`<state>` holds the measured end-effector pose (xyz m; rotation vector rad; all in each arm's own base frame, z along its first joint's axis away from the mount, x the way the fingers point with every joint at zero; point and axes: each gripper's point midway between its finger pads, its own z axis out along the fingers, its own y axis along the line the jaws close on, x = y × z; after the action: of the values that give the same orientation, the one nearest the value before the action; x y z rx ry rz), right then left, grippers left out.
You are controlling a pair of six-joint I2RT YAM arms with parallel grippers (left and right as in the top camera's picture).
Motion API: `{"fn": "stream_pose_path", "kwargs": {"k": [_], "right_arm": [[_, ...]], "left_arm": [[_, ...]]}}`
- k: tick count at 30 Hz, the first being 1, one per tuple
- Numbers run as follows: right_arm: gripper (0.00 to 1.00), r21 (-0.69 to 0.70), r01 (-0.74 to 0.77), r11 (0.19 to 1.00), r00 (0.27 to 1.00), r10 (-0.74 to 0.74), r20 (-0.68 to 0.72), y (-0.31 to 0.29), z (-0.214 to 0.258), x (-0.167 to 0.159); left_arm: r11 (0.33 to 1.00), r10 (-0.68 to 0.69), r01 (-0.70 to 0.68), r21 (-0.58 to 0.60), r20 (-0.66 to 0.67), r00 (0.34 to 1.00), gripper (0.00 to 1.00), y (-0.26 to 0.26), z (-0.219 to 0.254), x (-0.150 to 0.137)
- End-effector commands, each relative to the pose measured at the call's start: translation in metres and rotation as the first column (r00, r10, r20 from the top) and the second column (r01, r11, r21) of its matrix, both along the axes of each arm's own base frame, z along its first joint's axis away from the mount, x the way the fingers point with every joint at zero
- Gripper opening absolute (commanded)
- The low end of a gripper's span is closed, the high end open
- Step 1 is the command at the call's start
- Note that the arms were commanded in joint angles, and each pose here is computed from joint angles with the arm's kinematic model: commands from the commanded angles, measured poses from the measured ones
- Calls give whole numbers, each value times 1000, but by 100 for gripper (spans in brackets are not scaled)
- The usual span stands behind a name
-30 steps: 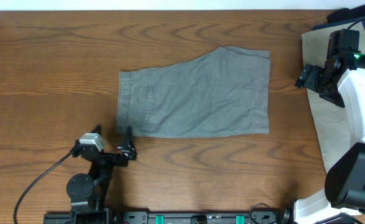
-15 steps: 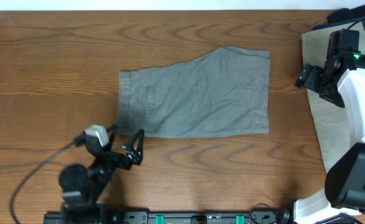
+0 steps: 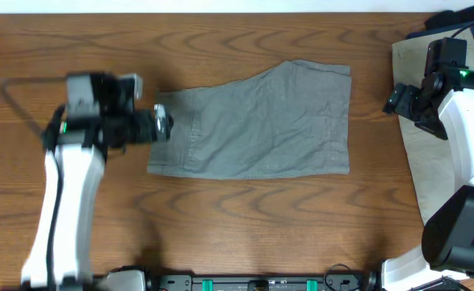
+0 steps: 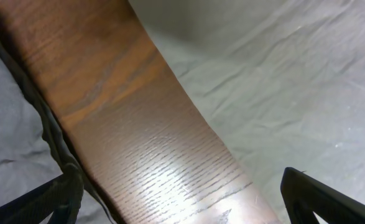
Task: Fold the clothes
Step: 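Reach the left gripper to the shorts' left edge and grasp it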
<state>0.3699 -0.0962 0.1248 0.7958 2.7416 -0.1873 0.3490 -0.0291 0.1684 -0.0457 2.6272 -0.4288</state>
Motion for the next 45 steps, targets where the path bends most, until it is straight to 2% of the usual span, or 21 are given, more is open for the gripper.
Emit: {"fn": "stream_pose_path", "kwargs": {"k": [1,5,8,17,28,34,38,45], "right_arm": [[99,-17,6,1000,1000,-6,22,-4,9,2],[99,-17,6,1000,1000,-6,22,-4,9,2],[99,-17,6,1000,1000,-5,22,-4,9,2],[99,-17,7,1000,1000,-7,22,-4,9,1],[99,-17,8,1000,1000,-7,22,-4,9,1],[99,-17,7,1000,1000,-7,22,-4,9,1],[99,-17,8,1000,1000,-7,21,-4,9,1],[99,-17,8,1000,1000,-7,22,-4,9,1]], "left_arm": [[999,-10,12,30,-38,999,98,10,-19,20],[993,120,-119,17,-117,986,98,38,-57,36],[989,131,-141,-52,-160,979,98,45,-76,40],[989,-44,8,-149,-242,969,98,24,-122,33],[984,-71,8,-177,-349,934,98,14,-165,24],[963,-109,5,-270,-371,922,99,0,-175,20],[961,-111,0,-276,-388,915,78,-1,-179,17],[958,-119,1,-285,-396,910,62,-5,-179,14]]}}
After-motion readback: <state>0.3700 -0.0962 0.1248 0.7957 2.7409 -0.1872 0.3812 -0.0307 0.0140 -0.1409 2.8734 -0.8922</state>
